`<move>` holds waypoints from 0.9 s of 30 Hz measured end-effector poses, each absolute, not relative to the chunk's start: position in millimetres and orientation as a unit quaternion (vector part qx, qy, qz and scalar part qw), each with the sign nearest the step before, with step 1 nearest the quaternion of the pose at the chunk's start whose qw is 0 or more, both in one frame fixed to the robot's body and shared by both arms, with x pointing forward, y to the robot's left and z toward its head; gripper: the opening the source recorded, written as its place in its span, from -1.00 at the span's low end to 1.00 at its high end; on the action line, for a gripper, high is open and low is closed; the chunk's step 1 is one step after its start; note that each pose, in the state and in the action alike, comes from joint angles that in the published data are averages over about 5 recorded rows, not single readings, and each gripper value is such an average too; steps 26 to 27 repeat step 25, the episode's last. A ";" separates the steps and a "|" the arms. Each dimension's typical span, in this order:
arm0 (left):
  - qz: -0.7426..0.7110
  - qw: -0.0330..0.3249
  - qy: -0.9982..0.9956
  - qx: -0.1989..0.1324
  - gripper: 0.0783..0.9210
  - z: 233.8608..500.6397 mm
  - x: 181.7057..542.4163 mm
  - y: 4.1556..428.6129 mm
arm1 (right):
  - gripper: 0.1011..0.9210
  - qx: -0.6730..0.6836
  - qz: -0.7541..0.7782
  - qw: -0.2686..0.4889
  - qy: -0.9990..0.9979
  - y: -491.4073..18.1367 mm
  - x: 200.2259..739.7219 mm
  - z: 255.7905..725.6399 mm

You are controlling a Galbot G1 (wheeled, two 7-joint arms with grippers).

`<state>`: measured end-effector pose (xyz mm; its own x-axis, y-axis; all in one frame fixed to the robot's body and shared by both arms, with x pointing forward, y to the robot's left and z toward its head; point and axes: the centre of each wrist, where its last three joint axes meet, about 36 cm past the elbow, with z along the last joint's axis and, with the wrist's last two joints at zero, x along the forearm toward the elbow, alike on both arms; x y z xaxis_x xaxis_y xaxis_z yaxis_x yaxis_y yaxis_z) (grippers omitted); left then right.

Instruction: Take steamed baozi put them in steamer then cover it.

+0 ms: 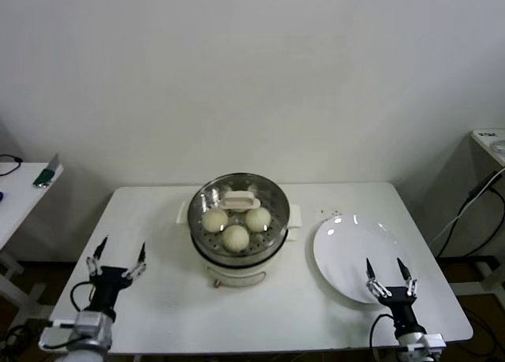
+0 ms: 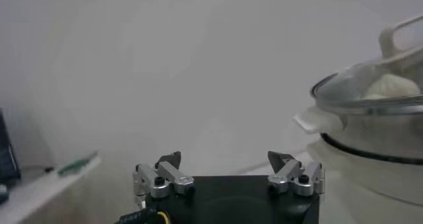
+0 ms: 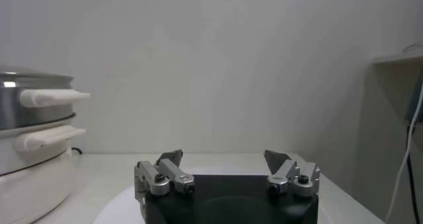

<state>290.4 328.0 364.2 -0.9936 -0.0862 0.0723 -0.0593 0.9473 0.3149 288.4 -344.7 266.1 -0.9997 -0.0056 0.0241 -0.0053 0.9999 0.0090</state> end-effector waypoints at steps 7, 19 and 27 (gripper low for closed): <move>-0.104 0.031 -0.993 0.040 0.77 329.2 273.0 343.2 | 0.76 0.003 -0.010 0.014 -1.000 -342.8 287.4 260.9; -0.071 0.024 -0.996 0.038 0.77 305.5 254.8 350.0 | 0.76 0.004 -0.013 0.016 -1.000 -343.4 287.1 257.4; -0.065 0.022 -0.997 0.039 0.77 303.5 251.8 351.5 | 0.76 0.004 -0.015 0.014 -1.000 -343.0 288.8 257.5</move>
